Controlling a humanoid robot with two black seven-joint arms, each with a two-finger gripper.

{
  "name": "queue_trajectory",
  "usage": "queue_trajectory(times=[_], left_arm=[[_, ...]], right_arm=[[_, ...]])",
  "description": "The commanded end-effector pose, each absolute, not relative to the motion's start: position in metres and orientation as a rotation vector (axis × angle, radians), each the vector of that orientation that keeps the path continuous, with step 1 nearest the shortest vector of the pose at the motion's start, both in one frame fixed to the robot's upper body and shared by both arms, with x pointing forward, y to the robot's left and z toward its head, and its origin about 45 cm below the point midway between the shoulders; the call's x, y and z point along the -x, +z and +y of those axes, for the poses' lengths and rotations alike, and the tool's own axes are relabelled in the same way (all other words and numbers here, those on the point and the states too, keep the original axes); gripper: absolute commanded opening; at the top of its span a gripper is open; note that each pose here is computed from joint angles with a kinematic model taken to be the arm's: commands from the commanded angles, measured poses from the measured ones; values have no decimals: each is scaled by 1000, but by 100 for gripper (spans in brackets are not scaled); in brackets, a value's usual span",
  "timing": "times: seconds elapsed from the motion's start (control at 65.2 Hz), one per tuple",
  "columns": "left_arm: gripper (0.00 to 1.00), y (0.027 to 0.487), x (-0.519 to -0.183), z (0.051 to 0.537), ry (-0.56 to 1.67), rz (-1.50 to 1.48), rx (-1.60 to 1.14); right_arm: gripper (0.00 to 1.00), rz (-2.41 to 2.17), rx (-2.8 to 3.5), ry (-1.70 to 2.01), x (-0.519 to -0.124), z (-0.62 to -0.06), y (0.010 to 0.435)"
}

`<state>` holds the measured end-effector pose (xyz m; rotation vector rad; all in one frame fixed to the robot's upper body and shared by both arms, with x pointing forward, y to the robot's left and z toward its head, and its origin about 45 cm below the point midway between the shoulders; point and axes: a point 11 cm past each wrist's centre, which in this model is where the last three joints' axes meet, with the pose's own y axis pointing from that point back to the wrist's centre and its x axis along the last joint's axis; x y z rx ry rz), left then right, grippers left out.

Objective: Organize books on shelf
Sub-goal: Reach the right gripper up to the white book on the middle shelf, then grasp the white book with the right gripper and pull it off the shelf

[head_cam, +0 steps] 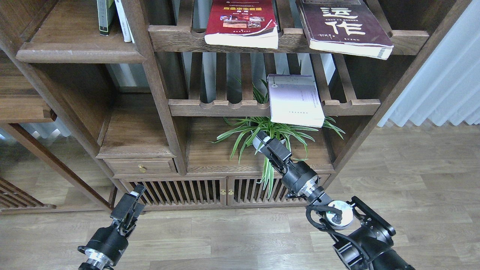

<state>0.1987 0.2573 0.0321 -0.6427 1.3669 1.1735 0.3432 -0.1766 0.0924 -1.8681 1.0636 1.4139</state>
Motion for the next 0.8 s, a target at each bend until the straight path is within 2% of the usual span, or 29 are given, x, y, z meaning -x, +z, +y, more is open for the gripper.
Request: queue_trajectory(times=[0.0,0.123,0.43,0.476,0.522,0.553,0.568,0.614,0.721,0.767,0.783], left_arm=[[100,31,-197,258,1177,1369,642],[100,30,-195,258,1180,1372,641],[100,30,-195,257,1177,1376,637],[100,29,-195,257,1178,1377,636],[100,29,-194,257,1177,1378,635],[100,29,-194,257,1177,1378,635],[100,29,-194,257,1177,1378,635],[100,29,-194,256,1177,1379,634],[100,28,-193,257,1179,1381,633],[100,28,-193,257,1180,1382,632],[100,27,-193,257,1181,1383,630]], right_arm=[[99,1104,1754,1326,-367,-186,112],[99,1198,1616,1339,-383,-194,116],[96,1321,1528,1406,-382,-206,97],[91,1324,1498,1406,-383,-210,96],[77,1315,1439,1398,-386,-217,99],[72,1310,1420,1397,-387,-220,100],[65,1304,1394,1394,-388,-223,101],[59,1294,1364,1393,-389,-225,102],[56,1292,1356,1394,-389,-226,102],[49,1290,1356,1394,-389,-226,102],[41,1290,1354,1393,-388,-227,101]])
